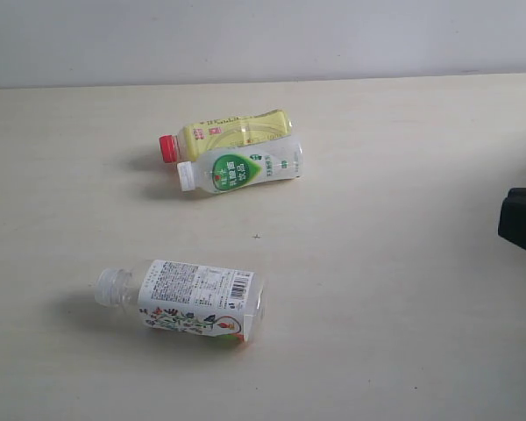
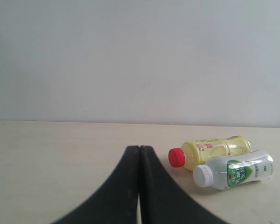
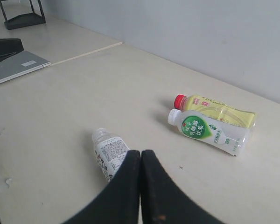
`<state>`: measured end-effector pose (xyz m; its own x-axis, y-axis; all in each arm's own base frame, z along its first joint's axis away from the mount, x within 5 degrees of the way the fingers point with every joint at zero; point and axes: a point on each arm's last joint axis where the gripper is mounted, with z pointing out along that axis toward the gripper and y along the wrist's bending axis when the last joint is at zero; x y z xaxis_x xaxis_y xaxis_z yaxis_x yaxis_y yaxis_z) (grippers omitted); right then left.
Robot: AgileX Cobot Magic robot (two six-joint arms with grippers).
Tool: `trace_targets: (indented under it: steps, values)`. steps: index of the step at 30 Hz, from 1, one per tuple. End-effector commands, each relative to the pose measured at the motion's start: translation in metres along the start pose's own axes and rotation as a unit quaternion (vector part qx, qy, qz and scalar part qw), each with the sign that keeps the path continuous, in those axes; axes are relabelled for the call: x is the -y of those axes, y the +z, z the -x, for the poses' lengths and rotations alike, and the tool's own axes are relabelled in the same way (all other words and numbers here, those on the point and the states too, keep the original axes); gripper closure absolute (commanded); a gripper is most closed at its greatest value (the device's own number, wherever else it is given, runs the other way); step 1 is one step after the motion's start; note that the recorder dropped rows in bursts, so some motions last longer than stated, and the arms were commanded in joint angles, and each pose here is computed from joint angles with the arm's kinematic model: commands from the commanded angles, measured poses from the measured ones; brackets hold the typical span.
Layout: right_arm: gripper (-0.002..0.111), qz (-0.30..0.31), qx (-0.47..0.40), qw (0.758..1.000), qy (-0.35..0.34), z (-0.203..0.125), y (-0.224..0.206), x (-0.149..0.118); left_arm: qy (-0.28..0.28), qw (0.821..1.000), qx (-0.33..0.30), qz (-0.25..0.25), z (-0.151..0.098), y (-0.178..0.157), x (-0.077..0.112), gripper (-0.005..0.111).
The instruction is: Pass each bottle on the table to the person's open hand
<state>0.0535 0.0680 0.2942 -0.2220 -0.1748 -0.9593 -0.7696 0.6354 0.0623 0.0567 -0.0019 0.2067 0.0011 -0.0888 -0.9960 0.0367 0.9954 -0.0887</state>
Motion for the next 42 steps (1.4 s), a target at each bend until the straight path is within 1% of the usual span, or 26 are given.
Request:
trace_targets:
  steps: [1,42]
  values:
    - [0.108,-0.007,0.002,1.000,-0.002,-0.0008,-0.0001,0.0012,-0.001,1.000,0.000,0.001,-0.0010,-0.0003,-0.0003,0.107]
    - [0.108,-0.016,0.012,1.000,-0.001,0.0010,-0.0002,0.0027,-0.001,1.000,0.000,0.001,-0.0010,-0.0003,-0.0003,0.107]
